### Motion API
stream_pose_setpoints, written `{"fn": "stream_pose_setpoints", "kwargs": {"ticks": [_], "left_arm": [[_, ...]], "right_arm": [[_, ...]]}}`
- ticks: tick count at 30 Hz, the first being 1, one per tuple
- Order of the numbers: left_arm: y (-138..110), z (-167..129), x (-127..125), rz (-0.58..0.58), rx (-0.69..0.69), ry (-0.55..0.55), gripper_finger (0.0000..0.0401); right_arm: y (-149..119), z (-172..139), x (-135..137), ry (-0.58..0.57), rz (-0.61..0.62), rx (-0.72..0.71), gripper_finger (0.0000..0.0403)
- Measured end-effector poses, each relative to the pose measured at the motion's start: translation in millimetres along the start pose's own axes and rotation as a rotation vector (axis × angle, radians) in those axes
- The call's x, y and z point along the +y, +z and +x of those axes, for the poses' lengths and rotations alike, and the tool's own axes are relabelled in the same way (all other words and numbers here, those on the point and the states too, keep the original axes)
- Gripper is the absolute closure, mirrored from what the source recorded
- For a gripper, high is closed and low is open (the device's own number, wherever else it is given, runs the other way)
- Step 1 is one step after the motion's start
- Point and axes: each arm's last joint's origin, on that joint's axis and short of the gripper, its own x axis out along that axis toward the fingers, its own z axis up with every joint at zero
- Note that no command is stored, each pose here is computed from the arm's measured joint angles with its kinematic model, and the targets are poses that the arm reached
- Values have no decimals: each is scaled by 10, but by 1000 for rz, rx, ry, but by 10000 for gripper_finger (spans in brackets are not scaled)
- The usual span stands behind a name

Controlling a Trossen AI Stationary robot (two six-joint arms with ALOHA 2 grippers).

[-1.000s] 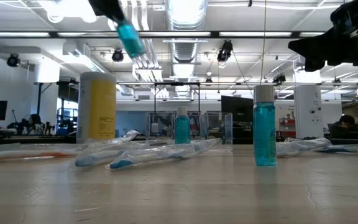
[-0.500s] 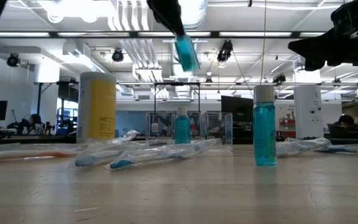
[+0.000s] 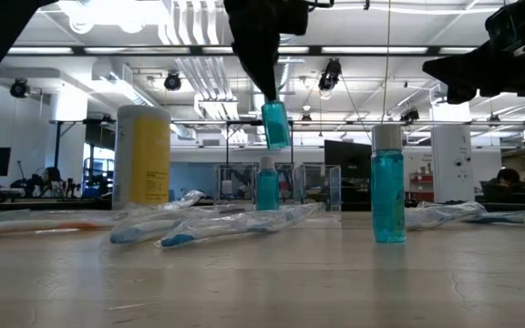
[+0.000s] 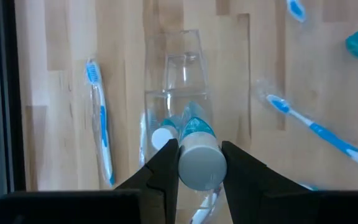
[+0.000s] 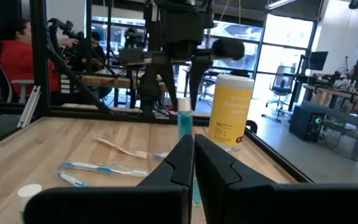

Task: Pick & Place toothbrushing station
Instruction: Put the bottom left mouthwash into the middle section of the transparent organizer

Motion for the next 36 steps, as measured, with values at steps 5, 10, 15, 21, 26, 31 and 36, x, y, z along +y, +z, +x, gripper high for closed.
{"fn": "stream_pose_setpoints", "kwargs": {"ticks": [5, 10, 15, 21, 26, 31, 36], "left_arm": [[4, 138, 29, 11, 34, -3, 305], [12, 210, 14, 36, 38, -30, 305], [-22, 300, 22, 40, 56, -33, 305], [-76, 455, 13, 47, 74, -35, 305], [-112, 538, 13, 46, 86, -35, 305], [-147, 630, 7, 49, 92, -34, 305], [-192, 736, 11, 45, 96, -32, 305]], "right_arm": [[0, 0, 0, 0, 0, 0, 394], [0, 0, 0, 0, 0, 0, 394], [0, 0, 0, 0, 0, 0, 394], [0, 0, 0, 0, 0, 0, 394], [0, 0, 0, 0, 0, 0, 394], [1, 0, 0, 0, -1, -1, 394], [0, 0, 0, 0, -4, 0, 394]]}}
